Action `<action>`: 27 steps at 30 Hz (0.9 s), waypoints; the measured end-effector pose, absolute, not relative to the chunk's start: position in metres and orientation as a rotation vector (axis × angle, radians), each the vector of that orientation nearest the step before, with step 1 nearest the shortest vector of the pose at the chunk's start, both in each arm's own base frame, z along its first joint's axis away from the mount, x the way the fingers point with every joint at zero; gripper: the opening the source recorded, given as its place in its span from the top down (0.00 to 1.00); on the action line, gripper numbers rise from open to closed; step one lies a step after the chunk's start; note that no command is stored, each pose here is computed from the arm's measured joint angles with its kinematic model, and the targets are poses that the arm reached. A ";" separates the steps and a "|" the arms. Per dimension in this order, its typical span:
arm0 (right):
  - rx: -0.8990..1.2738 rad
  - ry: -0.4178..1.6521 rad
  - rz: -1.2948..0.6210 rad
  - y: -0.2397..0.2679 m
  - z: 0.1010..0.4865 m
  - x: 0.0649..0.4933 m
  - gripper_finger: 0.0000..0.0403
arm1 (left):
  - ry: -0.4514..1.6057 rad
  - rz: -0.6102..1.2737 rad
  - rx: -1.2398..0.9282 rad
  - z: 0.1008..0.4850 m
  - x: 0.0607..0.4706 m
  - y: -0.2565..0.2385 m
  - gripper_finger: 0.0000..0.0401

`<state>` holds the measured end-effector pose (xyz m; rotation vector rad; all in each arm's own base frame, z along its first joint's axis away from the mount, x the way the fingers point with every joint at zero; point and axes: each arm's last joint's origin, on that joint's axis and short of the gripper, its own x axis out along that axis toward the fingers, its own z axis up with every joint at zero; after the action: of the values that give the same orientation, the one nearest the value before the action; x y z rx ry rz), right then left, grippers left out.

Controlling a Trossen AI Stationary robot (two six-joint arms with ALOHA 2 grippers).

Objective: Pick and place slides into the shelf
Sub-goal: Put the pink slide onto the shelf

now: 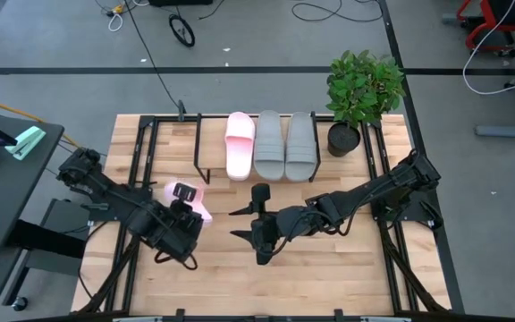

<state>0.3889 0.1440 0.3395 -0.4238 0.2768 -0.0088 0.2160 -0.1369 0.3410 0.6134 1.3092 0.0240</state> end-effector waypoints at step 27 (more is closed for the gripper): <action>-0.719 0.186 -0.214 0.150 0.373 0.386 0.43 | 0.941 0.302 1.176 0.390 0.218 -0.134 0.81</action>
<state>0.3858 0.1502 0.3730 -0.7190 0.1859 -0.2139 0.2180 -0.1336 0.3899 1.1757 0.9413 0.3024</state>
